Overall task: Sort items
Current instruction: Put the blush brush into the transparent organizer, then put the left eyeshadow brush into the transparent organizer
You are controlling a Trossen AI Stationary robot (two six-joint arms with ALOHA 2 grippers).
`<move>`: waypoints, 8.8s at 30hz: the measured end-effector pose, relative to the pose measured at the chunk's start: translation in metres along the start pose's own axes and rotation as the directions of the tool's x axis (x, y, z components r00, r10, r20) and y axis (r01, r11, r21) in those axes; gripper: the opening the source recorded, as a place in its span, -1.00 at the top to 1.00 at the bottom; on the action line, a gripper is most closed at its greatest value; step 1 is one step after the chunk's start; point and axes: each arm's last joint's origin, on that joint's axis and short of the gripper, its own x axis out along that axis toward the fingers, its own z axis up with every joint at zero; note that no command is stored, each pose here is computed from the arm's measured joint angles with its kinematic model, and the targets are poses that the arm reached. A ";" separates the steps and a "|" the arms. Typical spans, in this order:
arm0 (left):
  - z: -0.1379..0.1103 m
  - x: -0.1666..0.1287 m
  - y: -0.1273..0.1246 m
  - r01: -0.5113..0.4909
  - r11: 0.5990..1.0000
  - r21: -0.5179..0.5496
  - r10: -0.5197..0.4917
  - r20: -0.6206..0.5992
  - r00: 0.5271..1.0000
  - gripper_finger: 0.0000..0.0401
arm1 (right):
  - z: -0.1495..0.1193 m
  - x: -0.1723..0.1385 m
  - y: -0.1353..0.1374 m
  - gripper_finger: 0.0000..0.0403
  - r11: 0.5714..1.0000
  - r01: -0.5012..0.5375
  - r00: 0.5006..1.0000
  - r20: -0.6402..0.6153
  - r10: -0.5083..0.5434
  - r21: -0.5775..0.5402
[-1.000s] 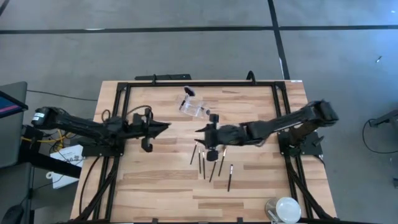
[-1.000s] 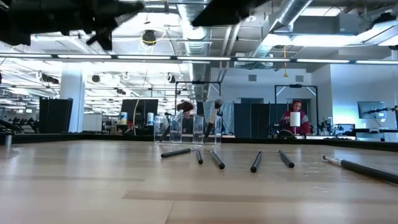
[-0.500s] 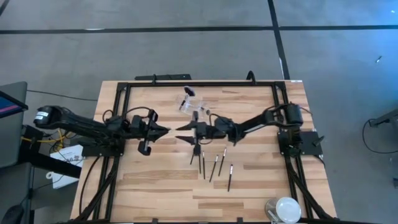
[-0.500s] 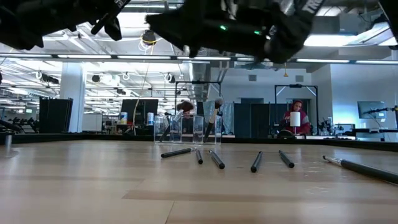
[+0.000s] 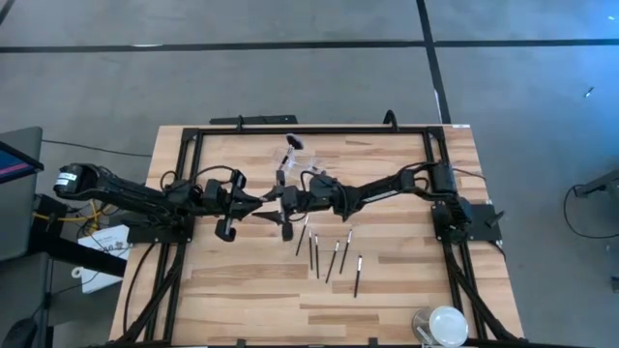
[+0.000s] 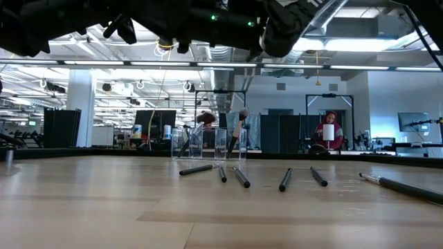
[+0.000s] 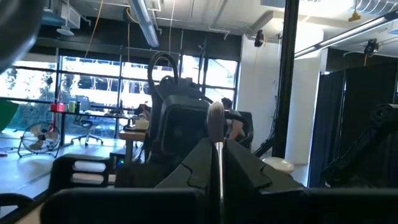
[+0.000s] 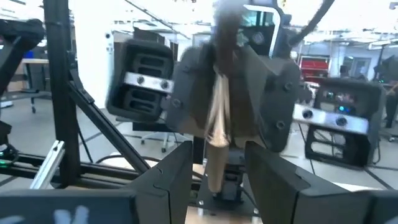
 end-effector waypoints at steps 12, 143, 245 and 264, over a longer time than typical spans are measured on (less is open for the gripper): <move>0.004 0.000 0.000 -0.017 0.997 0.072 0.015 0.034 0.999 0.86 | 0.009 0.006 -0.001 0.30 1.000 0.000 1.000 0.015 0.000 -0.006; -0.193 0.055 -0.006 -0.486 0.874 -0.009 0.355 -0.672 0.650 0.36 | 0.100 -0.091 0.033 0.32 0.927 0.376 0.747 -0.590 -0.308 -0.008; -0.115 0.013 -0.009 -0.130 0.925 0.356 0.333 -0.599 0.728 0.94 | -0.046 -0.071 0.020 0.08 0.951 0.282 0.767 -0.626 -0.143 0.127; -0.112 0.016 -0.010 -0.140 0.926 0.350 0.329 -0.569 0.754 0.93 | -0.047 -0.072 0.018 0.56 0.952 0.263 0.766 -0.634 -0.107 0.157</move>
